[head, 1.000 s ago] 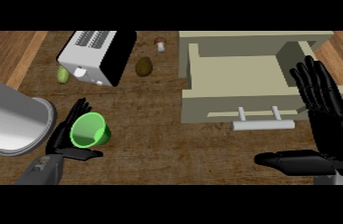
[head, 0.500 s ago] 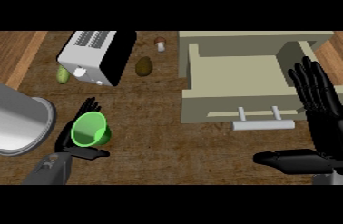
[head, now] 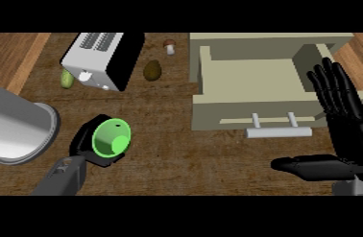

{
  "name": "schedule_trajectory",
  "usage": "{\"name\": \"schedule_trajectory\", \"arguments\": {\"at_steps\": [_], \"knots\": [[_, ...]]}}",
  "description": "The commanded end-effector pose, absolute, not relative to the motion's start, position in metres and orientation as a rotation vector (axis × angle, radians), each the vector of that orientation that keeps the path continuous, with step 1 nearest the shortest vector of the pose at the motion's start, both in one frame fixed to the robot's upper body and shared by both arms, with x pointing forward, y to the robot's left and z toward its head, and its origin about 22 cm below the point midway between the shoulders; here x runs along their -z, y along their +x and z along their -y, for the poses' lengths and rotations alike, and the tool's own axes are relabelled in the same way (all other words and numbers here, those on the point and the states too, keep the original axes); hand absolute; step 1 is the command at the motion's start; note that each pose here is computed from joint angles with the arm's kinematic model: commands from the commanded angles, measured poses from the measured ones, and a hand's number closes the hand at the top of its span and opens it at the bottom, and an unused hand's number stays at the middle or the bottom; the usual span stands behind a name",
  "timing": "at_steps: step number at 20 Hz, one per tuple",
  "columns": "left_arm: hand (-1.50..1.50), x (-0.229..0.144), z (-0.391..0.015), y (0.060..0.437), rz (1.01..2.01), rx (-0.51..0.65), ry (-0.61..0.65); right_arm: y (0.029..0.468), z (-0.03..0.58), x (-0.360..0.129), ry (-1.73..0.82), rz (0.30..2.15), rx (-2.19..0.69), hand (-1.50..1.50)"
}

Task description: Pick up the cup, place it into the drawer and close the drawer

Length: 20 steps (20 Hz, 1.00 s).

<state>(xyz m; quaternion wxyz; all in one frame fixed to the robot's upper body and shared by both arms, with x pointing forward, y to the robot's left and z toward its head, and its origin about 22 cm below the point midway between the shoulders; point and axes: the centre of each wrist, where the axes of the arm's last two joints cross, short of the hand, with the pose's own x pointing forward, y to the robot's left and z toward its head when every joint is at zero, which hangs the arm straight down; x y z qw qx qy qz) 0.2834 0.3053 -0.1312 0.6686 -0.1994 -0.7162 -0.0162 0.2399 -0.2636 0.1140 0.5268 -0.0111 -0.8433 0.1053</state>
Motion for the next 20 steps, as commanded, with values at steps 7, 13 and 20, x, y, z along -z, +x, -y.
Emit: {"name": "schedule_trajectory", "arguments": {"at_steps": [7, 13, 20], "knots": [[1.50, 0.130, -0.312, 0.282, 1.899, -0.316, -0.303, 0.241, 0.266, -0.119, -0.060, 2.013, -0.251, -1.50], [1.50, 0.129, -0.318, 0.279, 2.022, -0.369, -0.230, 0.241, 0.265, -0.116, -0.036, 2.016, -0.266, -1.50], [1.50, 0.095, -0.297, 0.319, 2.105, -0.260, -0.332, 0.243, 0.288, -0.124, -0.081, 2.005, -0.254, -1.50]]}}
